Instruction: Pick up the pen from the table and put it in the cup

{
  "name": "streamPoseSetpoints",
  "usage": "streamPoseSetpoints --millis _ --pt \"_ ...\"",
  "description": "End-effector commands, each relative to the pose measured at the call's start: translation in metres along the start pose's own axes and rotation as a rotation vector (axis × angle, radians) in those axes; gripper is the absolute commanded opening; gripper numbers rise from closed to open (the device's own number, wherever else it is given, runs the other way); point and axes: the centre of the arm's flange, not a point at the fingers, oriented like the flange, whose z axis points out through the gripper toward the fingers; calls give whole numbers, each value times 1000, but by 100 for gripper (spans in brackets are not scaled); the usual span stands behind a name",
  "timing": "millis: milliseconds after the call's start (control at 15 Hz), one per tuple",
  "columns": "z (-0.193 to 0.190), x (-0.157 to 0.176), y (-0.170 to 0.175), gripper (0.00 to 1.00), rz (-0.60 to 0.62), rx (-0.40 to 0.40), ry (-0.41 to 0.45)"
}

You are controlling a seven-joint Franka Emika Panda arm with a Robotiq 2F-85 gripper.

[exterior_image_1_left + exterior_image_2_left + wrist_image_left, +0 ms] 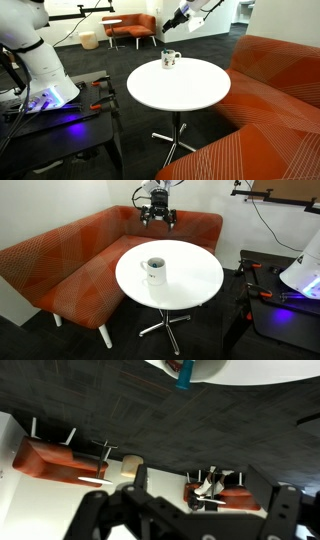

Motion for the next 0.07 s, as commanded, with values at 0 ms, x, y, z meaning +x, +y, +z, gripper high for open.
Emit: streamPoseSetpoints --millis 0 --pt "2 -2 0 100 3 2 2"
